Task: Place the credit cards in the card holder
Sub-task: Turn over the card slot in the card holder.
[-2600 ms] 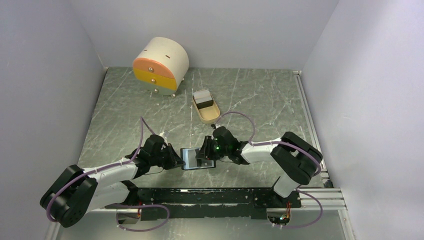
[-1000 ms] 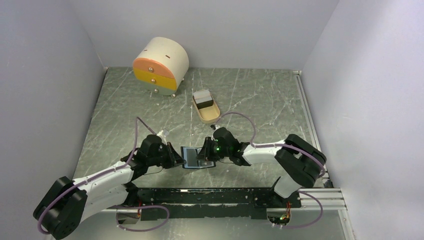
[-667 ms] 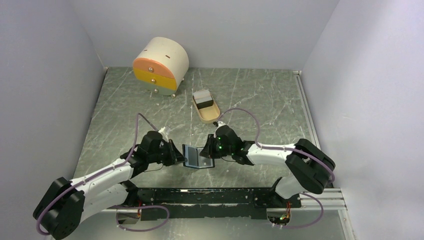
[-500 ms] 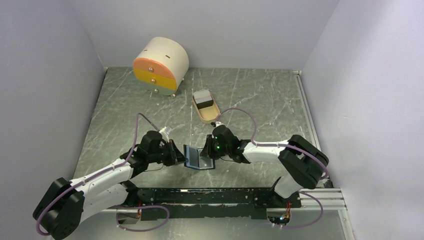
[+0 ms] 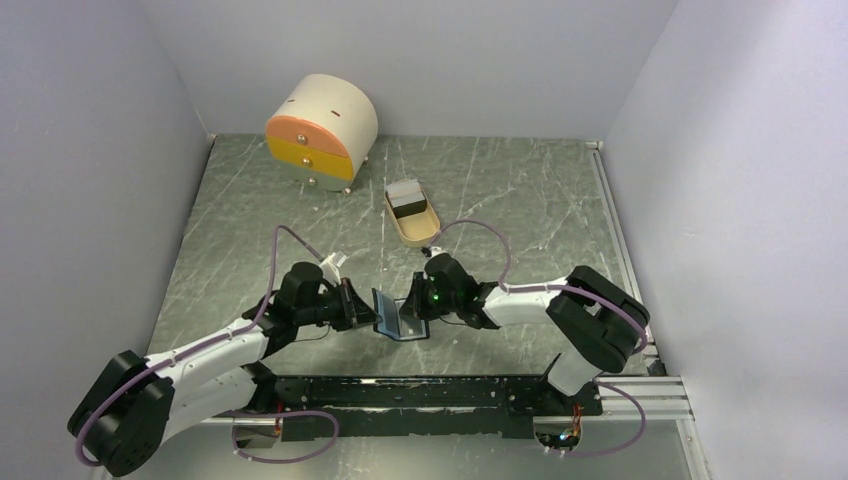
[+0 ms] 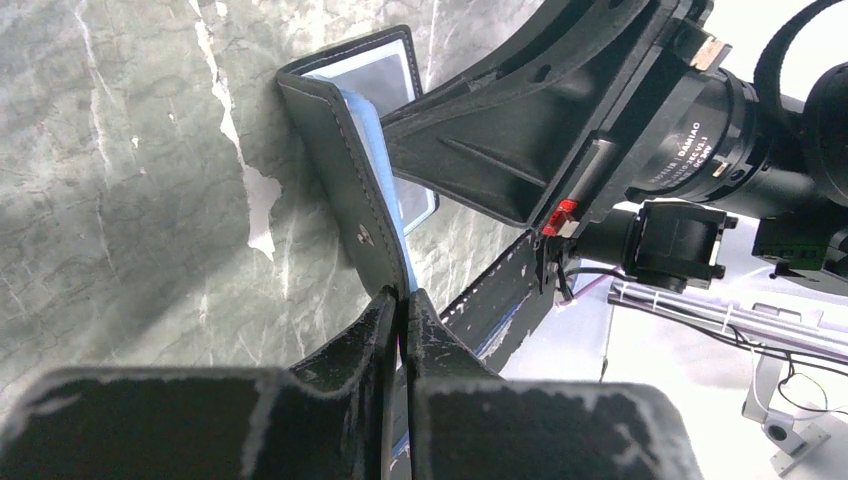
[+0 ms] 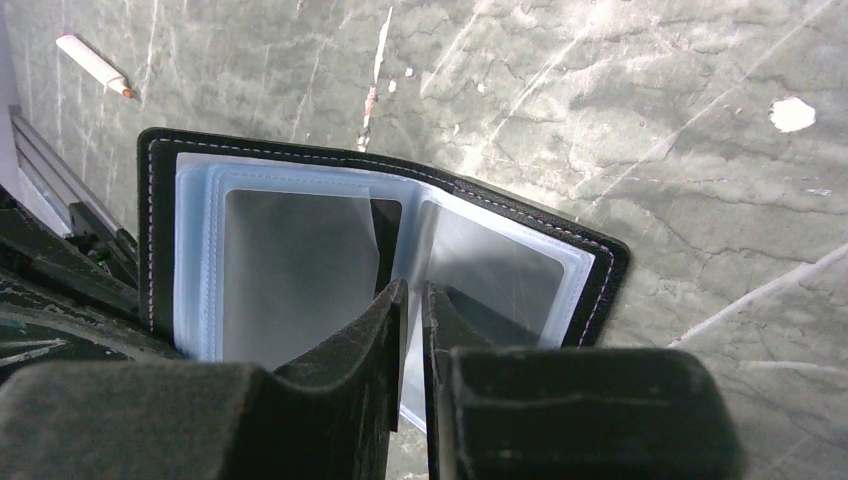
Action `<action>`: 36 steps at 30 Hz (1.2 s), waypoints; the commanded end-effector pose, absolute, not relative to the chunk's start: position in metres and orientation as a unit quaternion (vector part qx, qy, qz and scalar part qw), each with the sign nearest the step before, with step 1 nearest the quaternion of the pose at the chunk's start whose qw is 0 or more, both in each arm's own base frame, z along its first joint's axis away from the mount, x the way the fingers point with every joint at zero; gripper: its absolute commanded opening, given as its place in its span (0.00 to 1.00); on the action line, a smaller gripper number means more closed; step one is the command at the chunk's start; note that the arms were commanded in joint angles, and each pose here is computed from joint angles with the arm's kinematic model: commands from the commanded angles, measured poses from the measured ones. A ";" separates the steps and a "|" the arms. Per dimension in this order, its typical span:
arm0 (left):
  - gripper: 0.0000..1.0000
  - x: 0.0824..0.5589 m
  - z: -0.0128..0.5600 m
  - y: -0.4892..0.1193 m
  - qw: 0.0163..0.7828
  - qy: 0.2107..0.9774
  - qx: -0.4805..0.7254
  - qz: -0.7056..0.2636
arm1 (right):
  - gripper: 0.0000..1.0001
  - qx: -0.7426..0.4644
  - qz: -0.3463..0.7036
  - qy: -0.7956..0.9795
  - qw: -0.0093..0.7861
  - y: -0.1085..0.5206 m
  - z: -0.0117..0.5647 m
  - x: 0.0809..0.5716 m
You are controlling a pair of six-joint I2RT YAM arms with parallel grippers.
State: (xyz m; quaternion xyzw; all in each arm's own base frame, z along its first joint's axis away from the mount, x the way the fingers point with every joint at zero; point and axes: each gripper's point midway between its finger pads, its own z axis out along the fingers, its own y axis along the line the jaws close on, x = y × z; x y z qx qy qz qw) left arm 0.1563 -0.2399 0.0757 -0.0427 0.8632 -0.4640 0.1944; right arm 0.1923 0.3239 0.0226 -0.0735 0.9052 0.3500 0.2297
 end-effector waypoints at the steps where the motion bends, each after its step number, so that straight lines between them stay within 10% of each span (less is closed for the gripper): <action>1: 0.09 0.160 0.080 -0.245 0.202 0.858 -0.032 -0.472 | 0.15 -0.068 0.345 0.909 0.222 0.319 0.012 0.189; 36: 0.33 0.156 0.088 -0.254 0.207 0.821 -0.030 -0.531 | 0.15 -0.069 0.341 0.913 0.212 0.317 0.001 0.181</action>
